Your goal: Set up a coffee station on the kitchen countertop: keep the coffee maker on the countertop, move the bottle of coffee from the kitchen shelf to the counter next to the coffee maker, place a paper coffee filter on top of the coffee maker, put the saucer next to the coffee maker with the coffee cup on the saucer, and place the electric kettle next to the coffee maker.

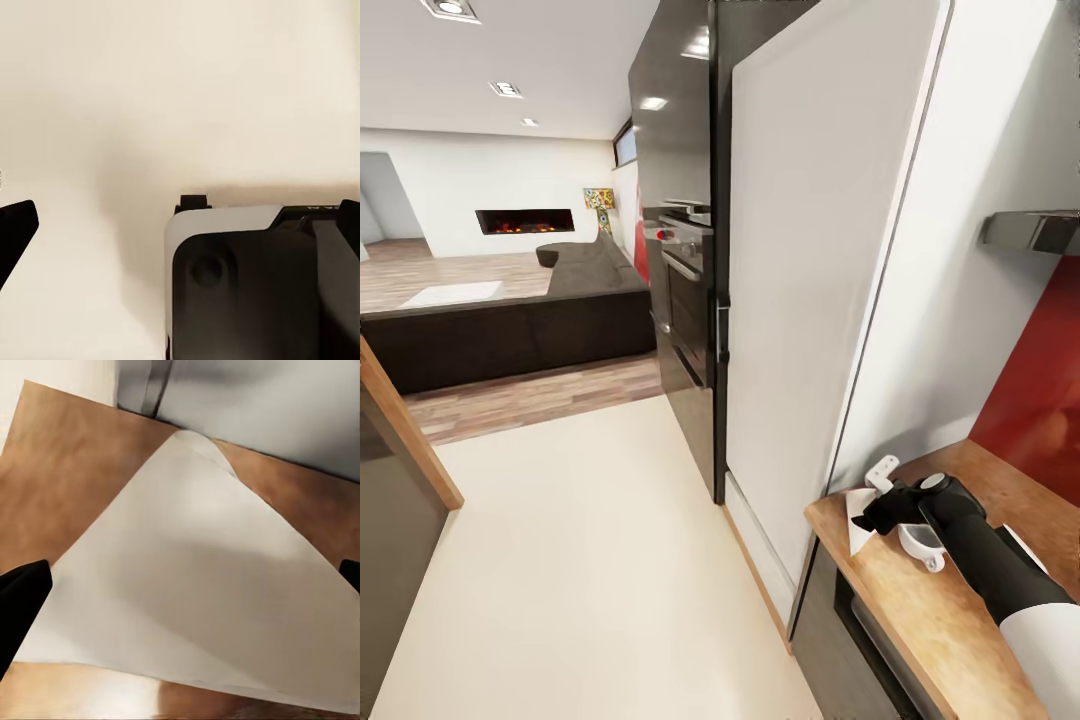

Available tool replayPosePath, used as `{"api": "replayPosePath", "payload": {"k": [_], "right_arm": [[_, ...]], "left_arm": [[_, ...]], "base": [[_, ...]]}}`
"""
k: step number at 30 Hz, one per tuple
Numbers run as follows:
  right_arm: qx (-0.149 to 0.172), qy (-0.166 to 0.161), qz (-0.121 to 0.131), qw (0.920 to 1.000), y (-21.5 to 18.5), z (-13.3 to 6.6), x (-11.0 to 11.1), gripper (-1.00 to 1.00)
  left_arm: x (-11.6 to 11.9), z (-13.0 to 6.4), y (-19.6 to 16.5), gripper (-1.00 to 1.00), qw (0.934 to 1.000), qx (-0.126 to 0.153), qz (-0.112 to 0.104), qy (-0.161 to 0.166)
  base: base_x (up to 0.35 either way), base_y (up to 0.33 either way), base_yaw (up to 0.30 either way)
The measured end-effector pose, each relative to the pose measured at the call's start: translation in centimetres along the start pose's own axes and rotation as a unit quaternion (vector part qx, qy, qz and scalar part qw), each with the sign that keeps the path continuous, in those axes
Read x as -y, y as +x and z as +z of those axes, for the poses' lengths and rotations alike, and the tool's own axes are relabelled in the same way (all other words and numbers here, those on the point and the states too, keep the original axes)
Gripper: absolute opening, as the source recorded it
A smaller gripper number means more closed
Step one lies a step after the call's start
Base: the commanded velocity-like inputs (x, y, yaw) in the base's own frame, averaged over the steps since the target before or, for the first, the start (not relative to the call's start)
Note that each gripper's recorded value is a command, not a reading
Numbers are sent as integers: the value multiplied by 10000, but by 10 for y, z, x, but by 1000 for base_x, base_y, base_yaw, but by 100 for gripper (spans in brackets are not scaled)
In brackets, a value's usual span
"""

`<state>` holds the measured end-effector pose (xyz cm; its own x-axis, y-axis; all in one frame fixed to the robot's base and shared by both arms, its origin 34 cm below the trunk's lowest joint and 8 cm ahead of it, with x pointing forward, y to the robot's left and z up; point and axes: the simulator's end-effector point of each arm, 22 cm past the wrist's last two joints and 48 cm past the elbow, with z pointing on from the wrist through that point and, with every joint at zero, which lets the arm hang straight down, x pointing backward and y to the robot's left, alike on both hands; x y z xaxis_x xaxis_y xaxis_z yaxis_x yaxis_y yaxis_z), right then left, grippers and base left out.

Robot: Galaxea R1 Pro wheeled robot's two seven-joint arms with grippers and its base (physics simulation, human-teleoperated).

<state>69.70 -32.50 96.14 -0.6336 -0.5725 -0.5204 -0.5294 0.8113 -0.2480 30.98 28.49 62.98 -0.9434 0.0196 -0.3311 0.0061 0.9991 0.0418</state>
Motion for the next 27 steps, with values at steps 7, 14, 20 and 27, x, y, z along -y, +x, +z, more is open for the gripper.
{"api": "replayPosePath", "payload": {"k": [7, 14, 20, 27], "right_arm": [[85, 37, -40, 9999, -8, -4, 2, -100], [98, 43, -46, 9999, -9, -4, 2, -100], [101, 54, -49, 9999, -9, -4, 2, -100], [168, 99, -68, 9998, -14, -8, 4, -100]], "left_arm": [[0, 0, 0, 100, 10000, -4, -1, 3], [0, 0, 0, 100, 10000, -3, -1, 4], [0, 0, 0, 100, 10000, 0, 0, 2], [1, 0, 0, 100, 10000, -2, -1, 4]], "base": [[-255, 183, 0], [-270, 210, 0], [-262, 225, 0], [-223, 243, 0]]}}
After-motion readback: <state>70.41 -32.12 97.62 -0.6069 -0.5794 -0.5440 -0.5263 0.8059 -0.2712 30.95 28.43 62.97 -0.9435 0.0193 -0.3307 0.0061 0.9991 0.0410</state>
